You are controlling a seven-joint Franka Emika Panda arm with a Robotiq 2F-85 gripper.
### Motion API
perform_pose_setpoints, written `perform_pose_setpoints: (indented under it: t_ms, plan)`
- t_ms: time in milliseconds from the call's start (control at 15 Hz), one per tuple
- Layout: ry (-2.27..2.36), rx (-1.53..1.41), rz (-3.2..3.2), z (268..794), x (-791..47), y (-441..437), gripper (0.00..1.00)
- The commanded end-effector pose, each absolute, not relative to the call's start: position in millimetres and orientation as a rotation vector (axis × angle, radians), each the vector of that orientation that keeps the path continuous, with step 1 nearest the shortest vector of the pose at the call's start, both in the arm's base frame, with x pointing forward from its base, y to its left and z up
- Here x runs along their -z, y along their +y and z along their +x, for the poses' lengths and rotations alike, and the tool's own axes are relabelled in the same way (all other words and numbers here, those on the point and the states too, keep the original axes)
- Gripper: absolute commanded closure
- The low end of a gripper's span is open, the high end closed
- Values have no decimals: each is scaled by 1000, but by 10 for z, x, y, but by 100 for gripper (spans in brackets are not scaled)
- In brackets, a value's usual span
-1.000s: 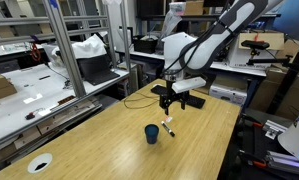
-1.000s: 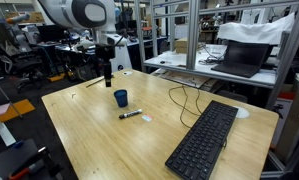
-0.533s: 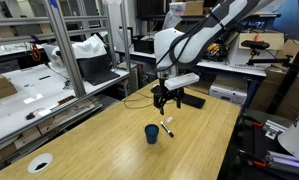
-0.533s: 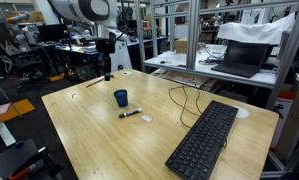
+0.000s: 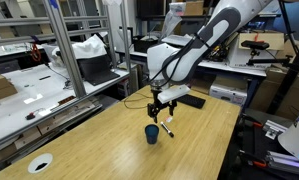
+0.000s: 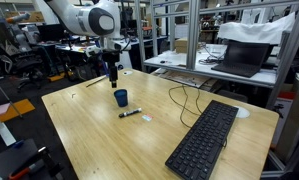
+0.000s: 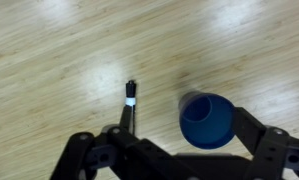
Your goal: Remove the marker out of the cup then move the cup to the right and then put the marker in the cup
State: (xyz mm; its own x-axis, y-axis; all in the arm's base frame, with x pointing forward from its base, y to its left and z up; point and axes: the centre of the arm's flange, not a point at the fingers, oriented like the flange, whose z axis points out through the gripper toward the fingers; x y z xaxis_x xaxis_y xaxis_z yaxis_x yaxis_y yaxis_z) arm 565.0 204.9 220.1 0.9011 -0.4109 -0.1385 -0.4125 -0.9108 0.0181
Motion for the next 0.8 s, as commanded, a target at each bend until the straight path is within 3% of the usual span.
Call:
perform_pose_setpoints:
  t_ms: [0, 733]
  plan:
    - [618, -141, -3061, 5763, -2101, 2154, 0]
    - [657, -26, -3074, 5910, -1546, 2151, 0]
